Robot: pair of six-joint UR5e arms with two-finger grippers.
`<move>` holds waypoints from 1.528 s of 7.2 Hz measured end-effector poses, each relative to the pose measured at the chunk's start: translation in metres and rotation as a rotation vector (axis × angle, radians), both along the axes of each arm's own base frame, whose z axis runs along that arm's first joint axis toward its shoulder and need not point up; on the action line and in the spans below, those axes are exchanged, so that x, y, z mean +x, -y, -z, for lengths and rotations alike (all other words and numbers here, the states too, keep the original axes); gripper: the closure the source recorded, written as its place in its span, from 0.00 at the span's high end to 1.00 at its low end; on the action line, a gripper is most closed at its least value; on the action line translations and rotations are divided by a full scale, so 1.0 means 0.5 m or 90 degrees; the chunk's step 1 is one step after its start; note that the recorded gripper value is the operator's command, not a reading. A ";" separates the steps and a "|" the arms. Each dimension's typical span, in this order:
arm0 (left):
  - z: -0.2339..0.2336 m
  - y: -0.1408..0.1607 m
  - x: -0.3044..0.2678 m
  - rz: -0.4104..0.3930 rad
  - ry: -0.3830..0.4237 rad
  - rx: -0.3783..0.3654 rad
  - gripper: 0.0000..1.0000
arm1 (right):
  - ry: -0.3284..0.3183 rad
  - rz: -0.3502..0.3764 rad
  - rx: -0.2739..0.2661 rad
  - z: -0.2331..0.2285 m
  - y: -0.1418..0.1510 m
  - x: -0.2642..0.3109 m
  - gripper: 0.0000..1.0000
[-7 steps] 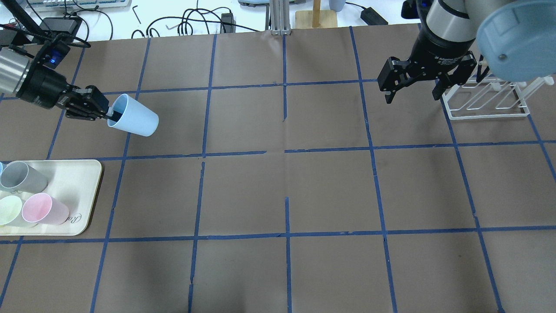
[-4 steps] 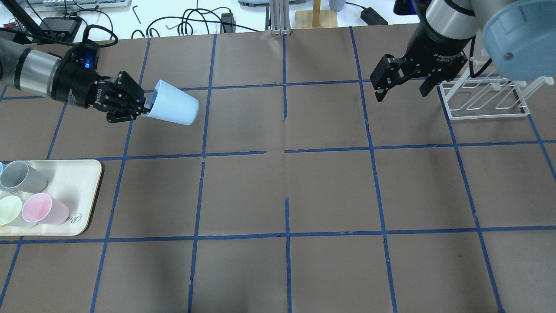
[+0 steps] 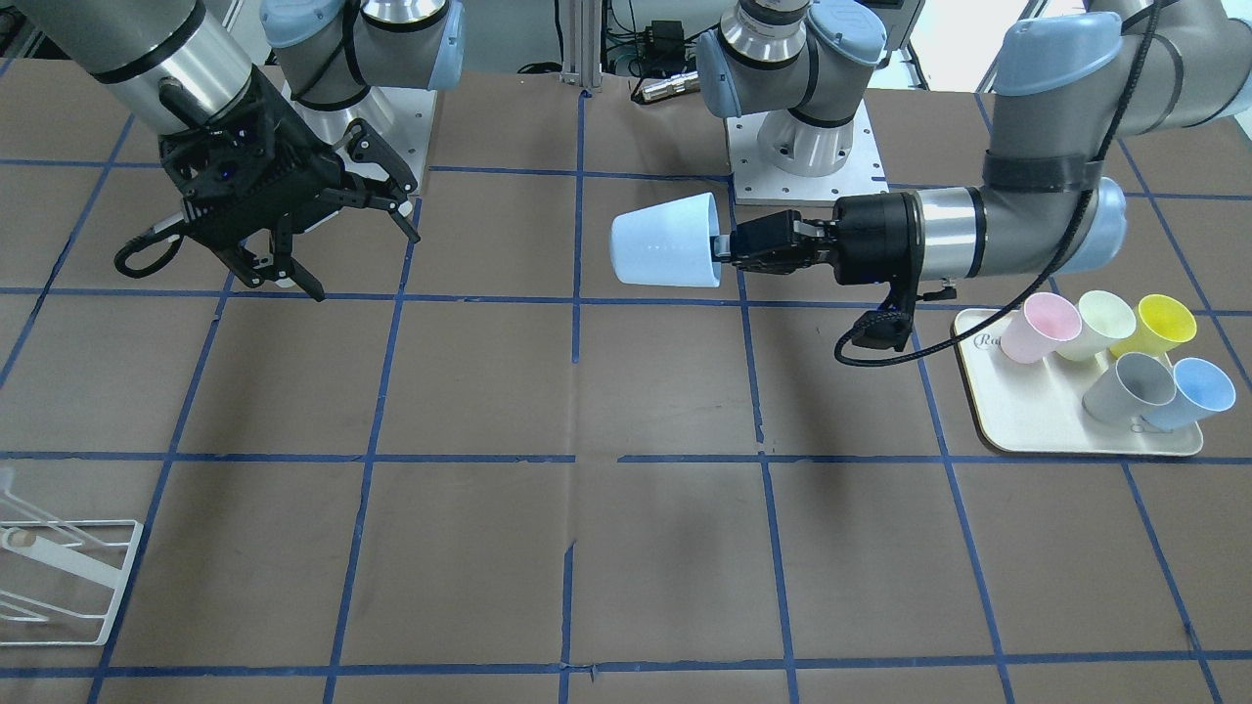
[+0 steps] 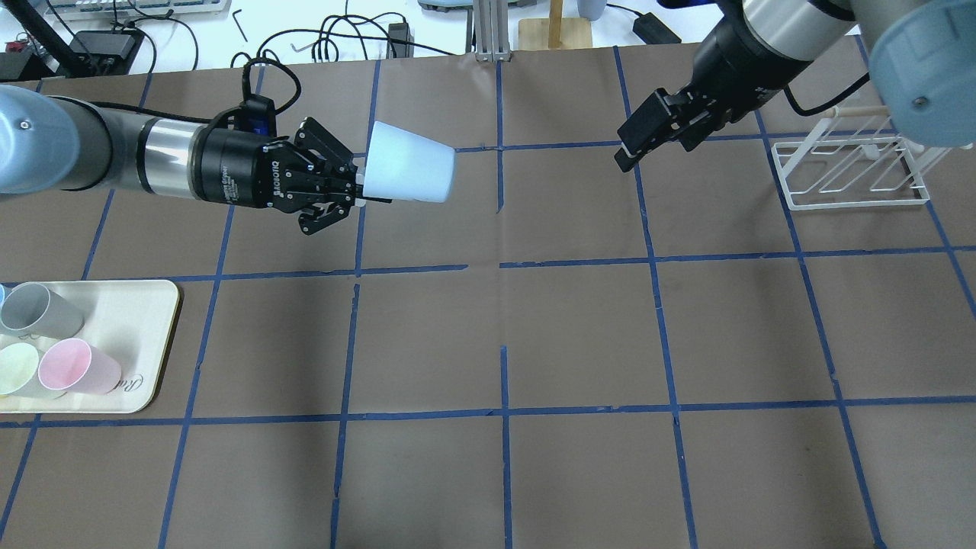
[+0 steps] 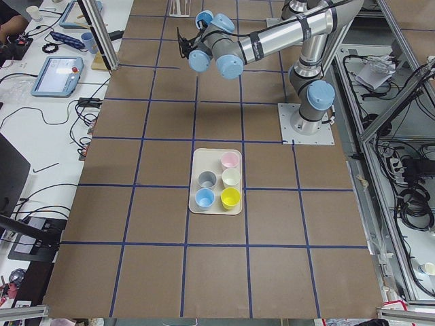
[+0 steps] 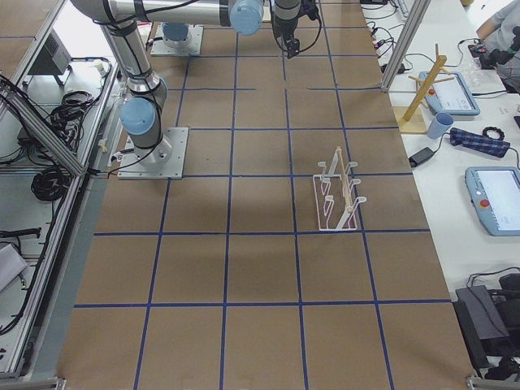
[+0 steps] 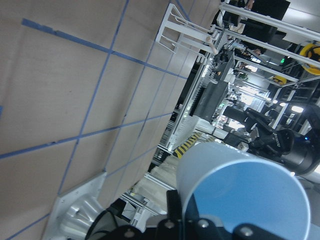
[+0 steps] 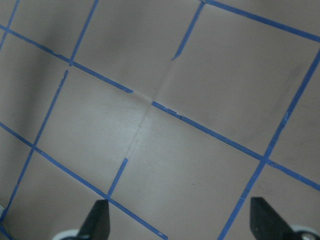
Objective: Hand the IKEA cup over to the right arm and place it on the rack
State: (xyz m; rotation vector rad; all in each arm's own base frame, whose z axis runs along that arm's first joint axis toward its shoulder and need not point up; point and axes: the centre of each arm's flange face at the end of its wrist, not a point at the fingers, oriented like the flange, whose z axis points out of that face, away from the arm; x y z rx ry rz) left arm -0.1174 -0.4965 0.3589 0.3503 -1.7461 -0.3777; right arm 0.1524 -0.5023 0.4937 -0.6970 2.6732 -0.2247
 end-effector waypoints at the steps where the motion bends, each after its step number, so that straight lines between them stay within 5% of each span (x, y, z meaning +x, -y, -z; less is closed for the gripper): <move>1: 0.010 -0.013 -0.044 -0.008 -0.027 0.016 0.00 | 0.046 -0.045 -0.026 -0.011 -0.005 0.014 1.00; 3: 0.050 -0.045 -0.082 -0.020 -0.054 0.064 0.00 | 0.146 -0.156 -0.099 -0.023 -0.005 0.035 1.00; 6: 0.065 -0.060 -0.091 -0.052 -0.080 0.120 0.00 | 0.251 -0.313 -0.257 -0.024 0.006 0.006 1.00; 8: 0.060 -0.075 -0.102 -0.052 -0.084 0.141 0.00 | 0.371 -0.339 -0.335 -0.014 -0.013 0.024 1.00; 9: 0.052 -0.078 -0.104 -0.053 -0.086 0.145 0.00 | 0.408 -0.336 -0.356 -0.023 -0.037 0.033 1.00; 11: 0.049 -0.080 -0.105 -0.062 -0.091 0.153 0.00 | 0.428 -0.317 -0.326 0.015 -0.065 0.039 1.00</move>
